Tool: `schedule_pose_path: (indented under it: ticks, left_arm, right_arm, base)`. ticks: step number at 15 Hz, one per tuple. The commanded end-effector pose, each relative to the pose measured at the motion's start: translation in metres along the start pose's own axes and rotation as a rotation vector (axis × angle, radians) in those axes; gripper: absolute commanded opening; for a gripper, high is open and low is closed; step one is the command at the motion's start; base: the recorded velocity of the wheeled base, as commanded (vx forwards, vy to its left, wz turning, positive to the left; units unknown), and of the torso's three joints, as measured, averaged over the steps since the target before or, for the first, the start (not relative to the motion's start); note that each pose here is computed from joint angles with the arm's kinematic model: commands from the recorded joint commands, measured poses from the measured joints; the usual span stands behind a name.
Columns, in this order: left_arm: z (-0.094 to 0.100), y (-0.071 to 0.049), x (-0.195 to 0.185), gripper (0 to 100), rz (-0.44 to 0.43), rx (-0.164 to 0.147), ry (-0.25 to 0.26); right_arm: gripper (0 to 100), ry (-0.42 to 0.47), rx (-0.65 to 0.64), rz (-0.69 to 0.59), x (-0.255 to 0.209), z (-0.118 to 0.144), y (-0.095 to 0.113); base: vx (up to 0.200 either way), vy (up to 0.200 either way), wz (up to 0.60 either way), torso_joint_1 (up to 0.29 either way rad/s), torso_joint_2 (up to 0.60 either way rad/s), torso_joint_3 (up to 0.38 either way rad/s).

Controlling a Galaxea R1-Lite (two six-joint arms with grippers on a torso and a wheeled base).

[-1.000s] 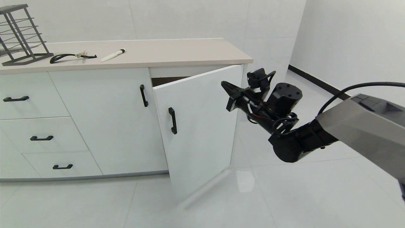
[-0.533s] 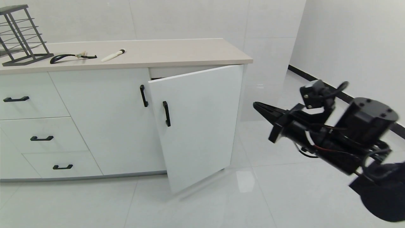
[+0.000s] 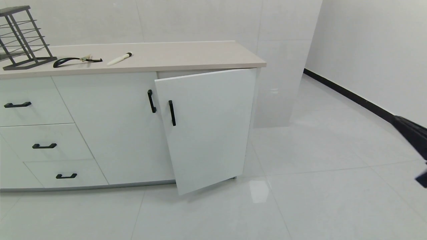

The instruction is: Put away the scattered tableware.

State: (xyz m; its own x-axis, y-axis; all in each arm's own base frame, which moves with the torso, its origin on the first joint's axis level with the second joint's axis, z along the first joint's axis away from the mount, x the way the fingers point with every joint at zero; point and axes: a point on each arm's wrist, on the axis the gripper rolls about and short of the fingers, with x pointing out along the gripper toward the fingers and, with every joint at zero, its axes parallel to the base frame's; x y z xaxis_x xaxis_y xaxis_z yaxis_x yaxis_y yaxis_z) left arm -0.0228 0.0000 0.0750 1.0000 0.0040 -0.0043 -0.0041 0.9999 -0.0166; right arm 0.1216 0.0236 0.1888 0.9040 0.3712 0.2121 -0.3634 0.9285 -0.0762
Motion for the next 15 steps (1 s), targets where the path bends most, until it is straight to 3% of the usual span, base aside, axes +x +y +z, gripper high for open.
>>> schedule_pose_path:
  ticks: [1, 4, 9, 15]
  left_arm:
    - [0.0, 0.0, 0.0, 100, 0.001, -0.002, 0.0]
    - [0.0, 0.0, 0.0, 100, 0.001, 0.001, 0.0]
    - [0.0, 0.0, 0.0, 100, 0.001, 0.0, 0.0]
    - [0.0, 0.0, 0.0, 100, 0.001, 0.0, 0.0]
  right_arm:
    - [0, -0.103, -0.083, -0.132, -0.072, 0.001, 0.008]
    - [0, -0.168, -0.119, -0.168, -0.106, 0.002, 0.022]
    - [0, -0.178, -0.124, -0.119, -0.146, -0.02, 0.041]
    - [0, -0.096, -0.076, -0.153, -0.159, -0.043, 0.043]
  base:
    - [0.0, 0.0, 0.0, 0.0, 0.0, 0.0]
    - [0.0, 0.0, 0.0, 0.0, 0.0, 0.0]
    - [0.0, 0.0, 0.0, 0.0, 0.0, 0.0]
    - [0.0, 0.0, 0.0, 0.0, 0.0, 0.0]
